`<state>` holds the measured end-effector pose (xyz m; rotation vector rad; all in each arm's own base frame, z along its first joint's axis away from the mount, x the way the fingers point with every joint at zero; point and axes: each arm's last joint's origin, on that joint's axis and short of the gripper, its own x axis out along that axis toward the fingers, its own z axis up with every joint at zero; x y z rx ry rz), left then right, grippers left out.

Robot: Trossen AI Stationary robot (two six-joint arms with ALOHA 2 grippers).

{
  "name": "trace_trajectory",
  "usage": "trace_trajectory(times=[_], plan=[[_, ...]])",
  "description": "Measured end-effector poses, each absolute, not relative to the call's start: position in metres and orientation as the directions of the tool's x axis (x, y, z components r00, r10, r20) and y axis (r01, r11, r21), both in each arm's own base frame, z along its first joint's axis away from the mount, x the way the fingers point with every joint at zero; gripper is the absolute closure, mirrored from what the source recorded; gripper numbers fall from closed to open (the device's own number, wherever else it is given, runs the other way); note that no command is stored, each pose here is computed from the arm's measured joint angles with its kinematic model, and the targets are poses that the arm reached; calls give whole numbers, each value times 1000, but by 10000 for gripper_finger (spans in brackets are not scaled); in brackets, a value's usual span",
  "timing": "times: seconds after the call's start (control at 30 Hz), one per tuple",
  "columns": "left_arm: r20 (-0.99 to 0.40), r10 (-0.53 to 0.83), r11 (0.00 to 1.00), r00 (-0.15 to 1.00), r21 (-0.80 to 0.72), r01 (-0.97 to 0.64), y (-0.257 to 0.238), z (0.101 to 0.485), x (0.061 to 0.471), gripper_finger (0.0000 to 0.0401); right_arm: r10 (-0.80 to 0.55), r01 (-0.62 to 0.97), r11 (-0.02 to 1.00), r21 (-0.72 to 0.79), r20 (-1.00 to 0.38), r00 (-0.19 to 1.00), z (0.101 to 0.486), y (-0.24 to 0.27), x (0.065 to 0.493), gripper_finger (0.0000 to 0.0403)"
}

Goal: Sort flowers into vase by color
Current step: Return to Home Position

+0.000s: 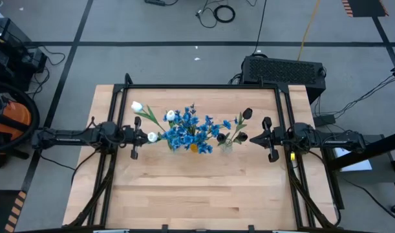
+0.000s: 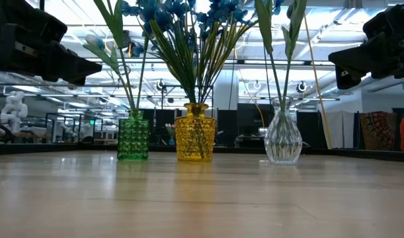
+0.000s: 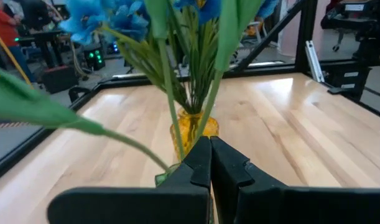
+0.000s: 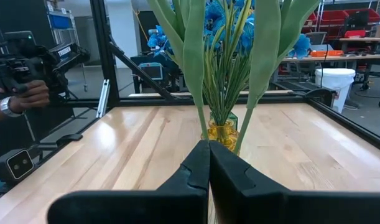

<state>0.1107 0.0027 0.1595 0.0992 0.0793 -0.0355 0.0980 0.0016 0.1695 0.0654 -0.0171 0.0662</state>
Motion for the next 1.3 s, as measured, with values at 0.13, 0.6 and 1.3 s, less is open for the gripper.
trace_trajectory(times=[0.13,0.6,1.3], plan=[[-83,-22,997,996,78,29,4,159,106,399,66,-67,996,65,19,998,170,2,98,403],[-5,45,995,999,87,-44,5,164,99,400,71,-72,995,65,20,997,170,2,98,403],[-7,19,998,1000,62,-18,4,164,99,400,71,-72,995,65,19,997,169,2,98,403]])
